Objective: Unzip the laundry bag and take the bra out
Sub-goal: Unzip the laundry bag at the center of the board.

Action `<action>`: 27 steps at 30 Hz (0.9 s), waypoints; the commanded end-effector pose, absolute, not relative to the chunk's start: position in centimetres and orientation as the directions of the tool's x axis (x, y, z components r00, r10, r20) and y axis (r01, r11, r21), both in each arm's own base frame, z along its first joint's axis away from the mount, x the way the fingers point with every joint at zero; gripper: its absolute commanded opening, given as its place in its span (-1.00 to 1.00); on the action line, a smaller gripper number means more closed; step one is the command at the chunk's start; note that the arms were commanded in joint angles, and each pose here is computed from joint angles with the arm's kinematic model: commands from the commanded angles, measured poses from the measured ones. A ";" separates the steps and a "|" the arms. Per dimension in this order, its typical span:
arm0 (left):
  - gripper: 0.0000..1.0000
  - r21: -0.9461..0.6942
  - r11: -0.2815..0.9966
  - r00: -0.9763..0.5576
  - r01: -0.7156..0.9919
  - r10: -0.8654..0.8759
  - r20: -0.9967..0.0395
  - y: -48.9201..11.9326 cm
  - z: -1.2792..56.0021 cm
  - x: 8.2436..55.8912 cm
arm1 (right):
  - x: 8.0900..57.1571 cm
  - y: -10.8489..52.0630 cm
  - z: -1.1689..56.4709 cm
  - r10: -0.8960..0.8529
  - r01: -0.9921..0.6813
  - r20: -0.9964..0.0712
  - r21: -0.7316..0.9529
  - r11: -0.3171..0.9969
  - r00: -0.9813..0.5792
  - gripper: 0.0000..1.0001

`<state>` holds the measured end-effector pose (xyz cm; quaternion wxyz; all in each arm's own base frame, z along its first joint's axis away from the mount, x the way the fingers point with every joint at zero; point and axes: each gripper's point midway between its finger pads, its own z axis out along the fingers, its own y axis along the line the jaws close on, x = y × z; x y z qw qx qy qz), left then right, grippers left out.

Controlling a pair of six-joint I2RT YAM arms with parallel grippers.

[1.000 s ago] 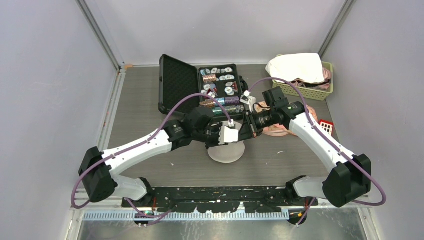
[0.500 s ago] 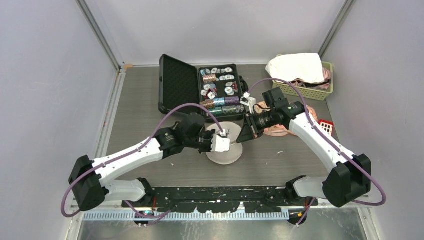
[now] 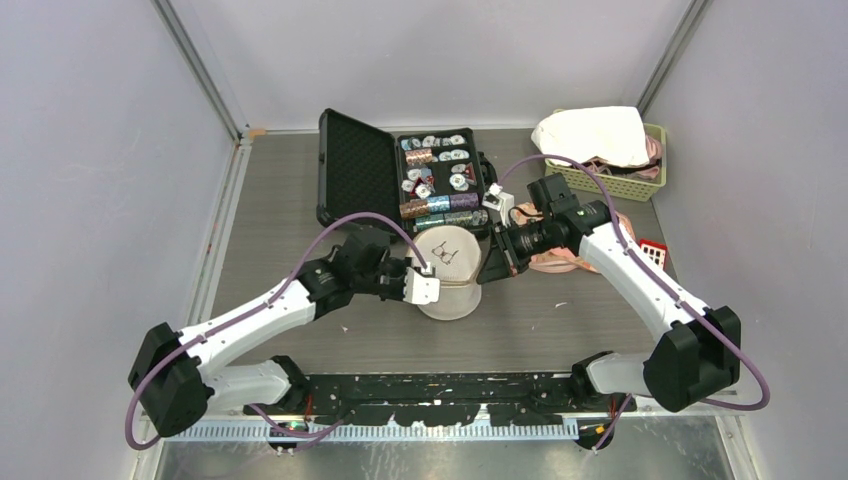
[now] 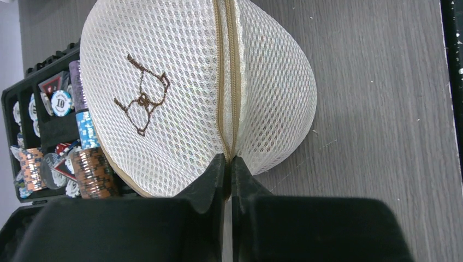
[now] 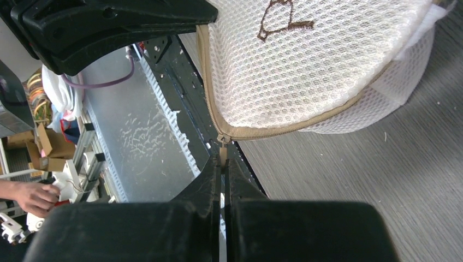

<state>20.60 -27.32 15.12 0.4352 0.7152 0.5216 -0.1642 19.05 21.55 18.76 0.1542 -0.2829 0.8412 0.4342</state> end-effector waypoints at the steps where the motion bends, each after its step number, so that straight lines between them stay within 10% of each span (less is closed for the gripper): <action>1: -0.79 0.481 -0.035 0.394 0.876 0.628 -0.671 -26.5 15.5 22.0 | 19.0 22.0 20.8 -0.309 -0.607 -0.523 0.667 0.432 -0.795 -0.99; 10: 0.15 0.408 -0.014 0.356 0.913 0.520 -0.777 -29.6 20.2 19.3 | 18.9 23.9 21.5 -0.292 -0.597 -0.521 0.694 0.401 -0.802 -0.99; 21: 0.02 0.336 -0.002 0.295 0.942 0.486 -0.823 -33.3 21.5 18.4 | 19.2 25.0 22.2 -0.287 -0.606 -0.533 0.698 0.383 -0.796 -0.99; 27: -0.47 0.362 0.030 0.296 0.932 0.518 -0.803 -32.9 20.5 19.3 | 19.2 24.8 22.1 -0.293 -0.620 -0.547 0.680 0.392 -0.785 -0.99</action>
